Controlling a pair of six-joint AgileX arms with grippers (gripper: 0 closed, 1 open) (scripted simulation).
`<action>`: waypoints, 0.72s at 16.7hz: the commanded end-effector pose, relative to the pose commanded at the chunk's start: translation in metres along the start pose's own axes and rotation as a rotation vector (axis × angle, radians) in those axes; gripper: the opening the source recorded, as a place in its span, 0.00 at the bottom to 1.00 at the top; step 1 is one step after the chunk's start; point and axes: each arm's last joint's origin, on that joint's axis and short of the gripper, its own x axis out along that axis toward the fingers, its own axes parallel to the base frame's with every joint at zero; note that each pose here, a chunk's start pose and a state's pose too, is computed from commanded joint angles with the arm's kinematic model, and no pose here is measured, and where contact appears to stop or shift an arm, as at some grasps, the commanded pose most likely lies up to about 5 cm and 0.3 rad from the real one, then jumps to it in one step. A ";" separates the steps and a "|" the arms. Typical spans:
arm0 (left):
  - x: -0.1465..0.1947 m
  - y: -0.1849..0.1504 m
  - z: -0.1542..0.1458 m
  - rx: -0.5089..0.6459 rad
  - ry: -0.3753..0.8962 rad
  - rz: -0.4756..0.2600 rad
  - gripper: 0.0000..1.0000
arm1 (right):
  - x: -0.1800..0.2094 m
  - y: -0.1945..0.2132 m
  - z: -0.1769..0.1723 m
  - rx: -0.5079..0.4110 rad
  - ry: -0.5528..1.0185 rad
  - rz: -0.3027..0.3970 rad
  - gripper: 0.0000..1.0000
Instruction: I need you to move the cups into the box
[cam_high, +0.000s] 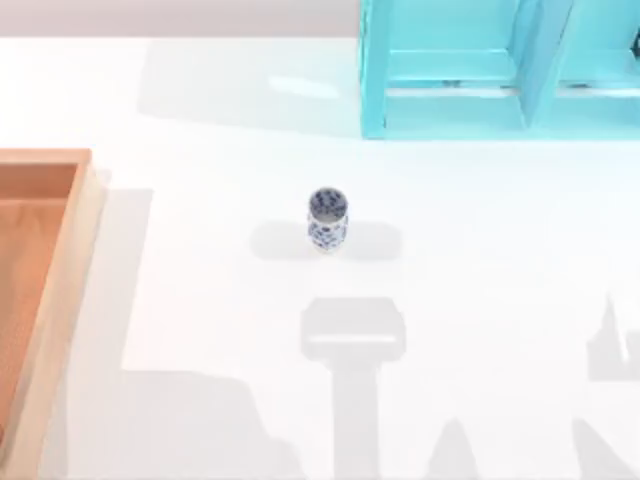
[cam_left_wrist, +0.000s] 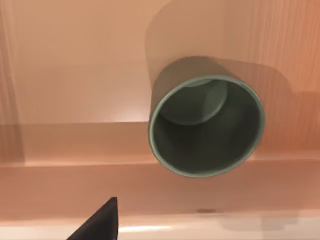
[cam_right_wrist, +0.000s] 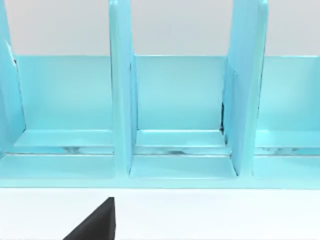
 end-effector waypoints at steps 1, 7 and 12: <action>-0.014 -0.001 0.000 0.000 -0.001 0.001 1.00 | 0.000 0.000 0.000 0.000 0.000 0.000 1.00; -0.059 -0.007 -0.005 0.003 -0.010 0.004 1.00 | 0.000 0.000 0.000 0.000 0.000 0.000 1.00; -0.059 -0.007 -0.002 0.000 -0.006 0.003 1.00 | 0.000 0.000 0.000 0.000 0.000 0.000 1.00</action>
